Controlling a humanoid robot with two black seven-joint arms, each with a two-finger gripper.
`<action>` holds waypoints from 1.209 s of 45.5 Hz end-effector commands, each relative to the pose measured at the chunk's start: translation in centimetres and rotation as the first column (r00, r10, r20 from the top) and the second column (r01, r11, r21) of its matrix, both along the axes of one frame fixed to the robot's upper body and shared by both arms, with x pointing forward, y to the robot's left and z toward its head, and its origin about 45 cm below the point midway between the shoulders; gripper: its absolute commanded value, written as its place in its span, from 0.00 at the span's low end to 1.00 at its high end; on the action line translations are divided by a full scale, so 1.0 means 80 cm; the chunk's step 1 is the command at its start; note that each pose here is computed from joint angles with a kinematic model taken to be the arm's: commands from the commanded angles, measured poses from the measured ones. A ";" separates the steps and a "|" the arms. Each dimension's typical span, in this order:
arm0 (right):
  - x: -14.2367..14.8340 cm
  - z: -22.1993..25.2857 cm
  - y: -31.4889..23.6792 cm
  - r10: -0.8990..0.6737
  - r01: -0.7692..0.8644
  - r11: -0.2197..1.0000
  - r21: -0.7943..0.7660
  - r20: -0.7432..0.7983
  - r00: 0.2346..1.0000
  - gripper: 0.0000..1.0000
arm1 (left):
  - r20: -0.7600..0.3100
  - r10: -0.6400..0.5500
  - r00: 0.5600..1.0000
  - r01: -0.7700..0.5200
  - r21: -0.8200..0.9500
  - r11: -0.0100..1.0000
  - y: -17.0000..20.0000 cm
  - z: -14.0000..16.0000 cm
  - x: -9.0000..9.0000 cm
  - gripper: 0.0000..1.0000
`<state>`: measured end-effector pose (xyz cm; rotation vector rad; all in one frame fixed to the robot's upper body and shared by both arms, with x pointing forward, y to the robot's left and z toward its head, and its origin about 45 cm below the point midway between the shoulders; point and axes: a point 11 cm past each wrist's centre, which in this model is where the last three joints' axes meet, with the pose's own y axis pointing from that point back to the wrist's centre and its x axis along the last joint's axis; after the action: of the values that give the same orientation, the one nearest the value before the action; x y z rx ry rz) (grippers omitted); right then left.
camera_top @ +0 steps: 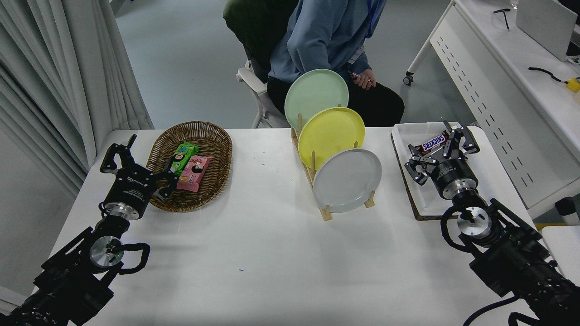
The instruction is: Place the plate on the table
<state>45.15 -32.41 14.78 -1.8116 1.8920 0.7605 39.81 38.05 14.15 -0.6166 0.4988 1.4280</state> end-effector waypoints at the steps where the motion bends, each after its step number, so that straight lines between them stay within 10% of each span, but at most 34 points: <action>1: 0.000 -0.001 0.000 -0.001 0.001 1.000 0.000 -0.002 1.000 1.00 | 0.001 -0.001 1.000 0.001 0.000 1.000 0.000 0.000 0.000 1.00; 34: 0.006 0.014 -0.017 -0.008 0.008 0.999 -0.038 0.013 1.000 1.00 | 0.002 0.000 1.000 0.000 -0.001 1.000 0.000 0.000 0.000 1.00; 55: 0.027 0.059 -0.040 0.241 -0.261 0.804 -0.533 -0.109 0.964 1.00 | 0.002 0.000 1.000 0.000 -0.001 1.000 0.000 0.000 0.000 1.00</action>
<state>46.94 -34.60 17.66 -2.1166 2.0179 0.5465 39.81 38.04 14.18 -0.6183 0.4976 1.4278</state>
